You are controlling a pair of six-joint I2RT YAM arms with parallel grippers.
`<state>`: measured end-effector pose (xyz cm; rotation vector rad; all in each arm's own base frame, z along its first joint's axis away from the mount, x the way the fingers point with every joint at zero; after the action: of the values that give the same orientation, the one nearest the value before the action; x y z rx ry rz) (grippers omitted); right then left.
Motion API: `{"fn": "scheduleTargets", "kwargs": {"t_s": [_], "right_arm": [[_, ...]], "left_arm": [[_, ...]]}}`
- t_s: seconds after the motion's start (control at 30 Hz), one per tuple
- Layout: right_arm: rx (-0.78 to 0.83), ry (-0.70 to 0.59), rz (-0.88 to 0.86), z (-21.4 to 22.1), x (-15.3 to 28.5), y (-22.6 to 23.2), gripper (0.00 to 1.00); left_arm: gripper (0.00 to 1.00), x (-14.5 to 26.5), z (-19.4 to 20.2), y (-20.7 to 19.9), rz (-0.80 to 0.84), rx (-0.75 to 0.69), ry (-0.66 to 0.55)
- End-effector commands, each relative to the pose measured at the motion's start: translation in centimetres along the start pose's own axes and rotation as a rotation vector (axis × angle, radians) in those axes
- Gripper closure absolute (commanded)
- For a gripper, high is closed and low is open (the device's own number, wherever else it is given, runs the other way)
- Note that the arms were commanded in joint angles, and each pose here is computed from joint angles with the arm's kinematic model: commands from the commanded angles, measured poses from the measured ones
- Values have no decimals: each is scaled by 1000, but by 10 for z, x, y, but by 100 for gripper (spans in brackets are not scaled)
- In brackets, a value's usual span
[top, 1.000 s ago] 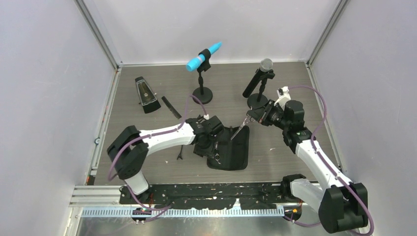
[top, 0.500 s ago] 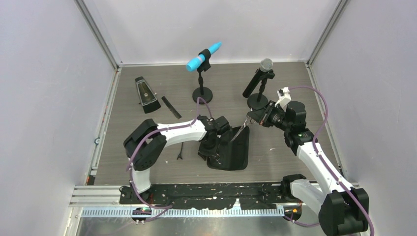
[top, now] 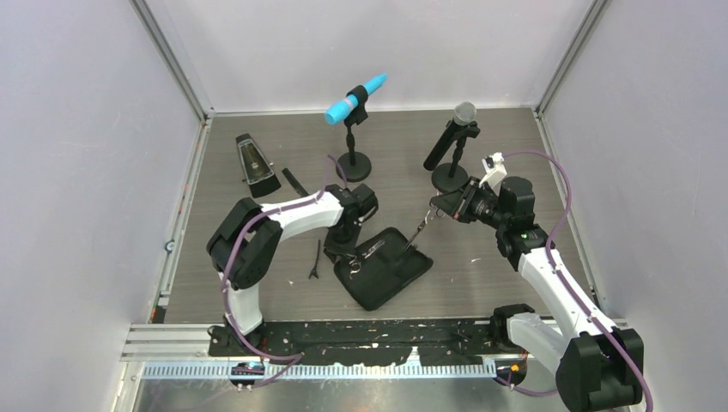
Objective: Sort the hair-cutting tools
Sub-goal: Adjust the hairdressing tool bag at the center of the board.
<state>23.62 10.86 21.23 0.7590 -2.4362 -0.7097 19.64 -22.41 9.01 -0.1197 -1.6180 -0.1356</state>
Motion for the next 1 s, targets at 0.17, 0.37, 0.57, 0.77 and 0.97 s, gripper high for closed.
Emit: {"fn": "scheduleTargets", "kwargs": {"t_s": [0.17,0.37,0.57,0.77,0.97], "right_arm": [[57,-49,-52,-13,6,13,95],[62,-36,-66,-7,6,10,95],[56,-24,-76,-1,4,7,94],[50,-8,-70,4,2,3,94],[53,-9,-73,4,2,4,94]], "left_arm": [[63,39,-35,19,82,-77,-241],[48,53,-15,-6,197,-199,-275],[41,40,-7,-15,178,-309,-232],[41,30,1,-32,192,-366,-167],[43,18,5,-38,193,-352,-96]]}}
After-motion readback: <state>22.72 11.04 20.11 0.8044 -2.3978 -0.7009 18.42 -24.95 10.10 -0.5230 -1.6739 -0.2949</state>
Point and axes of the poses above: each gripper's point midway between its finger pads, its own x axis back along the fingers, its own y axis along the line the jaws close on, z = x × y, the point moved 7 cm from there along x, back along the fingers, and after that the axes turned 8 degrees about x, right-handed, at the moved point
